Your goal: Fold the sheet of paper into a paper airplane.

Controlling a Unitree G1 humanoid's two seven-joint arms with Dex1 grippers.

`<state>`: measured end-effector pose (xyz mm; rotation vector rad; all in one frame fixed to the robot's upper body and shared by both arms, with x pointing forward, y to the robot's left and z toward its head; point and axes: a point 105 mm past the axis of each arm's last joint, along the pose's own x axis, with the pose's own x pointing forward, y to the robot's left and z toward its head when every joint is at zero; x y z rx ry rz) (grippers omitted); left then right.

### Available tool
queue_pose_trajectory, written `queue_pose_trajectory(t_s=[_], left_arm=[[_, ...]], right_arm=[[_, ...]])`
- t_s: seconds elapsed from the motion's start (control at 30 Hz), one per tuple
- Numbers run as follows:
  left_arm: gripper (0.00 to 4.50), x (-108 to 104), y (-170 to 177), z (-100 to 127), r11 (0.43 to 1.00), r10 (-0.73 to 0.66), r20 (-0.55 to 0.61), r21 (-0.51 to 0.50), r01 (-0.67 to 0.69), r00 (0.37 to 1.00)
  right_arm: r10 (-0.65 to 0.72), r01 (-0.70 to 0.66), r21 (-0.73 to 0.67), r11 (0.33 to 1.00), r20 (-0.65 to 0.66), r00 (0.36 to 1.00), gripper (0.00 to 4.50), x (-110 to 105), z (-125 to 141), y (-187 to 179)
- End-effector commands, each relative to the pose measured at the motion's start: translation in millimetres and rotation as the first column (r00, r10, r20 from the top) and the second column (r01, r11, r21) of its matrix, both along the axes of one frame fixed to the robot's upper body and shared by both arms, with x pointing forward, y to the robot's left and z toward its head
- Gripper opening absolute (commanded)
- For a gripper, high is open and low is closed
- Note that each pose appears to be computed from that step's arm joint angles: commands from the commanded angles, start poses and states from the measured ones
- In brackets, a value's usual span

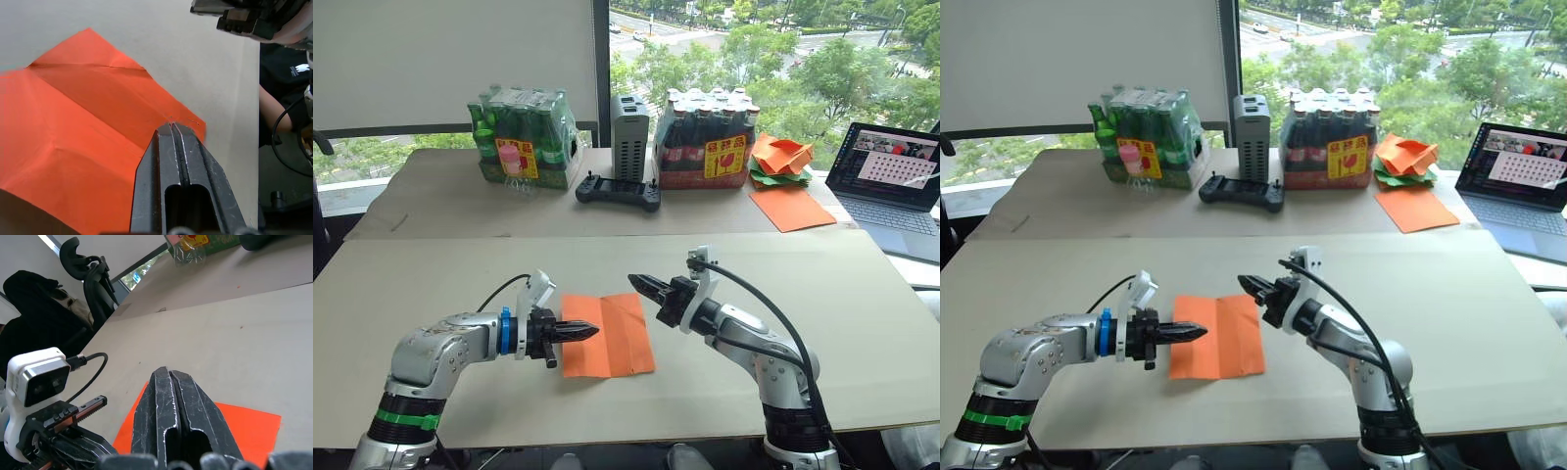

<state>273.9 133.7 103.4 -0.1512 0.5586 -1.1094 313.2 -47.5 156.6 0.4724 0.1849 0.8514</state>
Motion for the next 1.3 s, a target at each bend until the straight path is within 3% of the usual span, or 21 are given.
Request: queue_pose_trajectory(t_s=[0.03,0.33,0.67,0.77,1.1,1.3], left_arm=[[0.01,-0.9,0.3,-5.0,0.999,-0.003,0.049,0.054,0.0,0.999],[0.01,-4.5,-1.2,-35.6,0.991,-0.013,0.031,0.136,0.009,0.999],[0.01,2.2,-3.4,-37.9,0.991,-0.009,0.041,0.135,0.004,0.999],[0.0,2.7,-4.5,-37.6,0.991,-0.013,0.042,0.131,0.007,0.999],[0.0,3.0,-6.3,-37.9,0.992,-0.016,0.044,0.125,0.011,0.999],[0.0,3.6,-5.1,-37.4,0.992,-0.008,0.047,0.126,0.002,0.999]], right_arm=[[-0.016,0.015,0.024,1.0,0.056,0.998,0.0,0.9,12.3,-2.9],[-0.02,0.019,0.022,1.0,0.062,0.998,0.0,1.3,12.2,-1.6],[-0.019,0.021,-0.035,0.999,0.058,0.998,0.0,3.8,9.8,0.1],[-0.044,0.047,-0.12,0.992,0.032,0.999,0.84,8.0,-5.5,-2.7],[-0.054,0.05,-0.159,0.986,-0.022,0.998,4.36,8.6,-20.3,-0.1],[-0.06,0.054,-0.153,0.987,-0.034,0.998,4.46,10.2,-21.6,2.4]])
